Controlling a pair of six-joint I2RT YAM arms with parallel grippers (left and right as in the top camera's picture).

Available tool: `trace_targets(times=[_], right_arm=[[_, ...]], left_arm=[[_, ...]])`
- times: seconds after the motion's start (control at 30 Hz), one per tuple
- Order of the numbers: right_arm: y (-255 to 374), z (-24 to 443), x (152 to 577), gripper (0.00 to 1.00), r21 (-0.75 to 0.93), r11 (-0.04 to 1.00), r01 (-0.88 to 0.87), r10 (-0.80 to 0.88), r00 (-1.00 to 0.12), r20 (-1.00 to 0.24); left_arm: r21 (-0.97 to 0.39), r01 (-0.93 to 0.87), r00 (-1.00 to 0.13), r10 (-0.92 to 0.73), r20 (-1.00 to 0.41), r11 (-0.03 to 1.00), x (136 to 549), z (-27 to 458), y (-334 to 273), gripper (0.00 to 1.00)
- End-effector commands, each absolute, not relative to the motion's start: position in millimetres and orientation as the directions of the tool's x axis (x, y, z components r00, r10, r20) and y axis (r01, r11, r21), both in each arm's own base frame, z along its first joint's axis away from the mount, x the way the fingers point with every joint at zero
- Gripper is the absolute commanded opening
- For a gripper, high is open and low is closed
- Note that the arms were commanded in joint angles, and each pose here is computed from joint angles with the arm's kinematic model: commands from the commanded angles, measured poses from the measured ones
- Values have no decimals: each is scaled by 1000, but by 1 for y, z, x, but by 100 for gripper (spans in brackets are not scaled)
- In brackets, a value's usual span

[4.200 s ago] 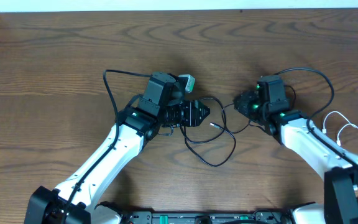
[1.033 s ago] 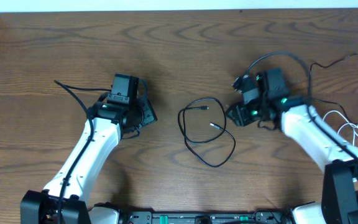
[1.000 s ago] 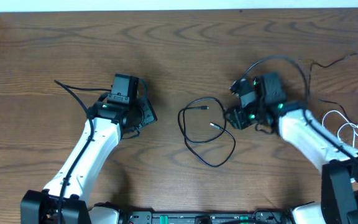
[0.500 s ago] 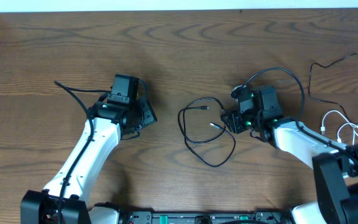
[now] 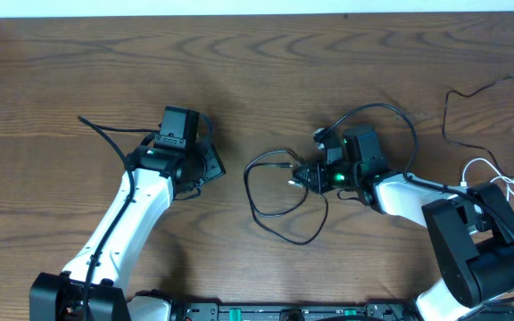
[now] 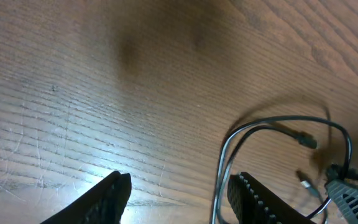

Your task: Untangle cables

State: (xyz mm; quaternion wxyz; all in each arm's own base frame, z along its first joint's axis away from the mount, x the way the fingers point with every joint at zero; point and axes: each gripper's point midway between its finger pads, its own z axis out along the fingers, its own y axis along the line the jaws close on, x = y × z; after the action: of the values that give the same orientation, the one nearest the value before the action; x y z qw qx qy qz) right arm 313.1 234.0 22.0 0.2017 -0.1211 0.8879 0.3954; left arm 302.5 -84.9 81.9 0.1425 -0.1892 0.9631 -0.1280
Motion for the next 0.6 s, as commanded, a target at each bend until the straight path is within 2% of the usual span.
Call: trace_targets(times=[0.0, 0.17, 0.33, 0.43, 0.57], right_arm=[[243, 27, 306, 18, 719, 603, -346, -39, -913, -407], [255, 39, 291, 14, 778, 508, -368, -80, -920, -383], [269, 66, 275, 12, 837, 332, -436, -138, -900, -414], [275, 82, 270, 1, 846, 242, -475, -157, -880, -449], [278, 92, 273, 1, 857, 211, -471, -140, -882, -450]], left_arm=[[-302, -335, -883, -409, -229, 892, 305, 84, -84, 55], [-302, -335, -883, -409, -229, 892, 305, 84, -84, 55], [-302, -335, -883, -409, -229, 892, 305, 84, -84, 55], [-302, -335, -883, -409, -228, 892, 305, 83, -84, 55], [-301, -336, -884, -409, -226, 893, 304, 83, -84, 55]])
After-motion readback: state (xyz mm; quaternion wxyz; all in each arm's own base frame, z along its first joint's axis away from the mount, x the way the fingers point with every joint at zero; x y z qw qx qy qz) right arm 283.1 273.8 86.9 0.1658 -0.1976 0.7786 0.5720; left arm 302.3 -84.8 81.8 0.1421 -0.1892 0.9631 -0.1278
